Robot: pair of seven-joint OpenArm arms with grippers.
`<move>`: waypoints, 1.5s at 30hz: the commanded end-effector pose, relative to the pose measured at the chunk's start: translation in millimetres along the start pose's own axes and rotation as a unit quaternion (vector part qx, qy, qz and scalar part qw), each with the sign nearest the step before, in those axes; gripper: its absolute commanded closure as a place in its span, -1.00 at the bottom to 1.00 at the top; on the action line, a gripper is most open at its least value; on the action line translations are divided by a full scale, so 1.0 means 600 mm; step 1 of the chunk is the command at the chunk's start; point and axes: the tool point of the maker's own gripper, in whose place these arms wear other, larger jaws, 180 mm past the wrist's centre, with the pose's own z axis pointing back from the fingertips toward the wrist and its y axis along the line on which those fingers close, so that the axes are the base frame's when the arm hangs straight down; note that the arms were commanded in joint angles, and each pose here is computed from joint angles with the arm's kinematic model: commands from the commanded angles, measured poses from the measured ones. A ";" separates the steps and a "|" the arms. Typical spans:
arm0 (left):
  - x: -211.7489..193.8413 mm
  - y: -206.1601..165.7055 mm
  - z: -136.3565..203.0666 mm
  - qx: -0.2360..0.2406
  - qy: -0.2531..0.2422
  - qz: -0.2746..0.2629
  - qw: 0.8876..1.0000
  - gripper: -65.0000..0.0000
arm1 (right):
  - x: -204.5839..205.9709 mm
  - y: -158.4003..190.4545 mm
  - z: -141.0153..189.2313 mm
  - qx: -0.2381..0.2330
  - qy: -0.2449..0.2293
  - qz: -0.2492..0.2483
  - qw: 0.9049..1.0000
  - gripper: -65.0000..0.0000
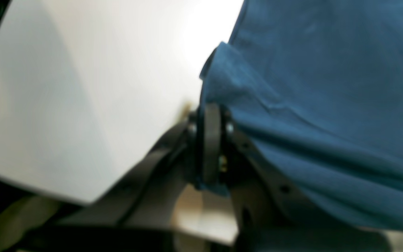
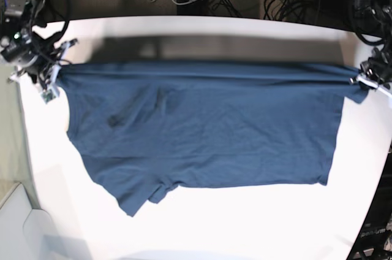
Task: Layout the t-shirt on the table in an organized manner, then fold the t-shirt properly
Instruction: 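Lift the collar-side edge with both grippers and fold it over the shirt, then release the folded edge and raise both grippers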
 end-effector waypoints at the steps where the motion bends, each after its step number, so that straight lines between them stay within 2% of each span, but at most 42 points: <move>1: 0.018 0.018 0.010 0.017 -0.016 -0.011 1.000 1.00 | -0.007 -0.005 0.006 -0.009 0.002 0.002 1.000 1.00; 10: -0.053 0.048 0.007 0.036 0.035 -0.007 0.999 1.00 | -0.089 0.073 0.006 0.041 0.041 -0.018 0.998 1.00; 19: -0.095 0.054 -0.007 0.037 0.066 0.016 0.997 1.00 | -0.096 0.082 0.005 0.047 0.045 -0.023 0.998 0.99; 22: -0.102 0.050 -0.008 0.034 0.072 0.012 0.997 0.89 | -0.095 0.081 0.005 0.046 0.044 -0.023 0.998 0.75; 27: -0.120 0.038 -0.008 0.026 0.088 -0.004 0.996 0.36 | -0.094 0.081 0.007 0.046 0.043 -0.022 0.998 0.25; 31: -0.119 0.033 0.000 0.023 0.085 -0.013 0.996 0.15 | -0.094 0.080 0.014 0.043 0.043 -0.015 0.998 0.00; 34: -0.102 0.017 0.016 0.017 0.066 -0.033 0.997 0.07 | -0.086 0.069 0.025 0.029 0.033 -0.013 0.999 -0.08; 37: -0.063 0.009 0.035 0.019 0.029 -0.049 0.998 0.02 | -0.078 0.027 0.033 -0.006 0.023 -0.034 0.999 -0.09; 41: -0.001 0.025 0.059 0.034 -0.031 -0.033 0.998 0.02 | -0.040 -0.038 0.039 -0.054 -0.010 -0.054 0.997 -0.09; 45: 0.096 0.004 0.059 0.022 -0.100 -0.018 0.995 0.02 | 0.031 -0.090 0.041 -0.083 -0.060 -0.058 0.993 -0.09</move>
